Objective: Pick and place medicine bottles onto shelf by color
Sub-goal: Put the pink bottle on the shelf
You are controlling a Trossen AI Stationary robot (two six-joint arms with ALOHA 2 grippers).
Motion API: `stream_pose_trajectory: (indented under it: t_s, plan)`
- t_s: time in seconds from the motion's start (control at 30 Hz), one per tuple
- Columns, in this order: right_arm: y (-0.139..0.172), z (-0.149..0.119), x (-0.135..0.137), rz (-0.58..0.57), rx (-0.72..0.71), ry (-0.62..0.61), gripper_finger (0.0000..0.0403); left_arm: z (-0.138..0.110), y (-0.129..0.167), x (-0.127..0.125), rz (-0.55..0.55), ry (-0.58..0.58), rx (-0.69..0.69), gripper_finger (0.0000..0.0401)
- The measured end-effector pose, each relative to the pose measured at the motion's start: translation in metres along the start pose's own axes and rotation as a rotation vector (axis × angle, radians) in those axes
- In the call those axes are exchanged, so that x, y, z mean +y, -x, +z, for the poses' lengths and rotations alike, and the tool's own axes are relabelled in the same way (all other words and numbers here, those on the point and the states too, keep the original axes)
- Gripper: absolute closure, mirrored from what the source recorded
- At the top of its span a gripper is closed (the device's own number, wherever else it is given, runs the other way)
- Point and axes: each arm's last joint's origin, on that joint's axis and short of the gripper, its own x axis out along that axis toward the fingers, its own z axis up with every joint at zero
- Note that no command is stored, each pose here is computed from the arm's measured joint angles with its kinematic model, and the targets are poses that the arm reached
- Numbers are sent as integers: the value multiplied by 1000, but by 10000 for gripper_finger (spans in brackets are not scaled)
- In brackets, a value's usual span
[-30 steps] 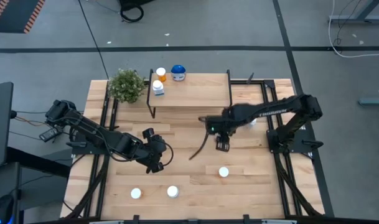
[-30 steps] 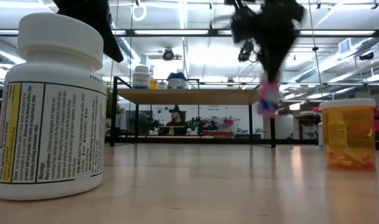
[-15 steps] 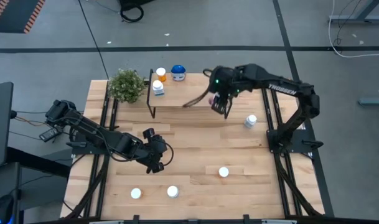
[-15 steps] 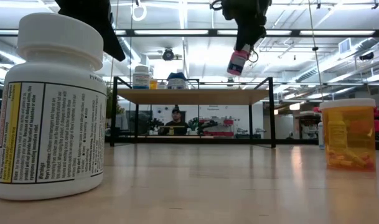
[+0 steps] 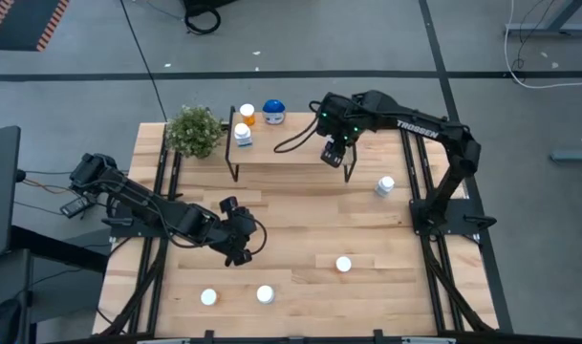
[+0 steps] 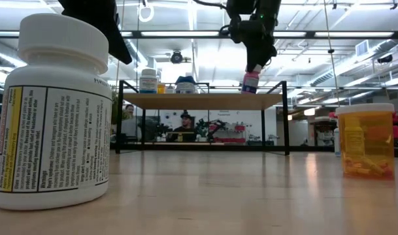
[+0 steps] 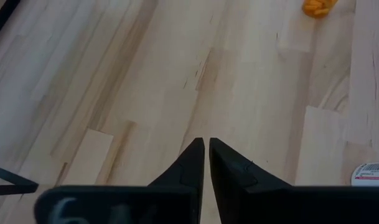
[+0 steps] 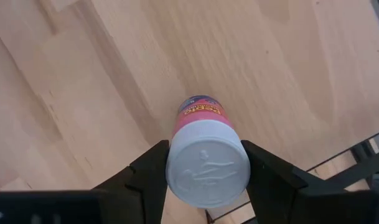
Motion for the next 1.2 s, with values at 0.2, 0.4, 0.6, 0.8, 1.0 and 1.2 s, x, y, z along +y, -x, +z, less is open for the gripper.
stream_pose_trajectory:
  t_s: [0.2,0.4,0.6,0.8,1.0,1.2]
  plan:
    - [1,2,0,1,-14,-1,184,0,0,0,0,6,0,363]
    - [24,11,0,11,-110,3,145,0,0,0,-1,9,-1,371]
    - [44,12,0,11,-140,0,133,0,0,0,-1,16,-1,369]
    - [35,-3,-4,-89,17,17,144,0,0,-1,-2,16,-1,363]
    - [22,-5,-4,-112,52,42,185,0,0,-1,-2,29,-1,370]
    - [0,-6,-5,-115,66,36,272,0,0,-1,-3,34,-1,370]
